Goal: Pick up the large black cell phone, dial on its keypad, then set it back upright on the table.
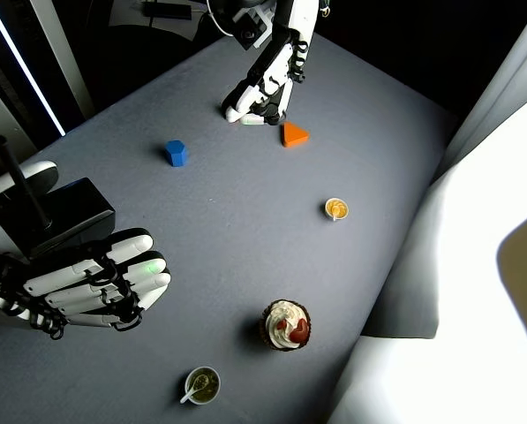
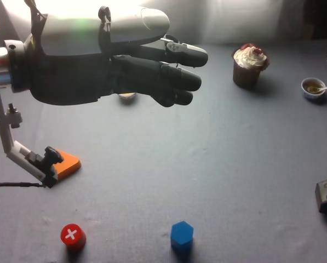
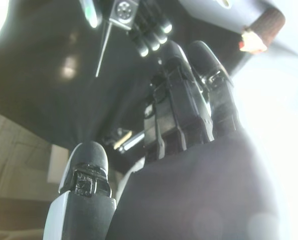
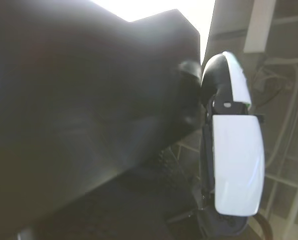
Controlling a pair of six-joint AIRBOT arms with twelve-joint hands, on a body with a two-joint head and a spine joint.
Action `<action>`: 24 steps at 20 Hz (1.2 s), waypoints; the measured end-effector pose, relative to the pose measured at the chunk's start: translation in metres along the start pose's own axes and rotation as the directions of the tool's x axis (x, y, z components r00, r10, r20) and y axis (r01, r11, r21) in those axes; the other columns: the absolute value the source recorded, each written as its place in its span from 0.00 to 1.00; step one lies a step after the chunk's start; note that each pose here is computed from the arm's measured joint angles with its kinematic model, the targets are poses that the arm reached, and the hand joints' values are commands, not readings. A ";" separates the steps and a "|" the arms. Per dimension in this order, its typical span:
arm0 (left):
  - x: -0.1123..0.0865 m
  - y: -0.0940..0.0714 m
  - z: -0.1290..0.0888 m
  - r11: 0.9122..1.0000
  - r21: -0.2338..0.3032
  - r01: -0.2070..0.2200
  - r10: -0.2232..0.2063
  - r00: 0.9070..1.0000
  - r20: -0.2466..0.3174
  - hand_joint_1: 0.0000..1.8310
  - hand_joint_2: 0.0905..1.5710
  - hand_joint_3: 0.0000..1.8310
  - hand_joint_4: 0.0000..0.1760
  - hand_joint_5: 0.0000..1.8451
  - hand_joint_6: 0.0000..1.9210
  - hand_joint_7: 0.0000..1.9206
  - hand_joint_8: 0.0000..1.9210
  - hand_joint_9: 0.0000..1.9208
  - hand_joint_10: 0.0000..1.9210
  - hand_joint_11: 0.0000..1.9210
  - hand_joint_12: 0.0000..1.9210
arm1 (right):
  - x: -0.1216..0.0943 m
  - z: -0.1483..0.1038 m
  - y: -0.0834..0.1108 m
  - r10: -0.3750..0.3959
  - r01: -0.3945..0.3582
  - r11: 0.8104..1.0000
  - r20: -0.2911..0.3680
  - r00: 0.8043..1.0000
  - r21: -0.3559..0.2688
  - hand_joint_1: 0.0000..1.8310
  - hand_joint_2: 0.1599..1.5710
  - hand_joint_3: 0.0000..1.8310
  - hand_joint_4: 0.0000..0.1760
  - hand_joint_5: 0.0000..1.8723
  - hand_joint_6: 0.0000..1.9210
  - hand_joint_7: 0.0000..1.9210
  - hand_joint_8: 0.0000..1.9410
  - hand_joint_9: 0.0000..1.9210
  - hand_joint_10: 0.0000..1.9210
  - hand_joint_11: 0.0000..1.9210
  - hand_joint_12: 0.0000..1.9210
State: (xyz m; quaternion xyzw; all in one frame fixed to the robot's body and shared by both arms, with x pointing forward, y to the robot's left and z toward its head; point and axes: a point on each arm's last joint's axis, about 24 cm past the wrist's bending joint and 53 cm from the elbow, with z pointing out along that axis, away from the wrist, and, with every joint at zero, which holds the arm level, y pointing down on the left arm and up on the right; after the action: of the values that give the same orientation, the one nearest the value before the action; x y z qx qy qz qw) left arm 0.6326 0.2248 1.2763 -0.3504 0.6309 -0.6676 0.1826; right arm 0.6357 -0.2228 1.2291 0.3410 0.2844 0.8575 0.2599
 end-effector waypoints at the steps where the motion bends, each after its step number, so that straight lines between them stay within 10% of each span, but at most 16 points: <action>1: 0.000 0.000 0.000 1.000 0.002 0.003 -0.003 1.000 -0.001 0.00 0.81 0.00 0.18 0.17 0.00 0.26 0.00 0.27 0.00 0.01 0.61 | 0.000 0.000 0.004 -0.002 0.002 1.000 0.006 1.000 -0.004 0.33 0.67 0.00 0.21 0.24 0.00 0.19 0.00 0.17 0.00 0.00 0.46; 24: -0.002 -0.001 0.000 1.000 0.005 0.010 -0.010 1.000 0.009 0.00 0.81 0.00 0.21 0.17 0.00 0.27 0.00 0.30 0.01 0.00 0.63 | 0.035 0.010 0.079 -0.065 0.064 0.997 -0.021 0.998 -0.040 0.35 0.67 0.00 0.15 0.30 0.01 0.24 0.00 0.20 0.00 0.00 0.53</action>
State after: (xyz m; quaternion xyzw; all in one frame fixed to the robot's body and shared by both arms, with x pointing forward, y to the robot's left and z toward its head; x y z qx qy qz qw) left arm 0.6344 0.2261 1.2769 -0.3561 0.6266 -0.6687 0.1828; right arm 0.6013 -0.2524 1.3029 0.3167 0.2814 0.8579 0.2908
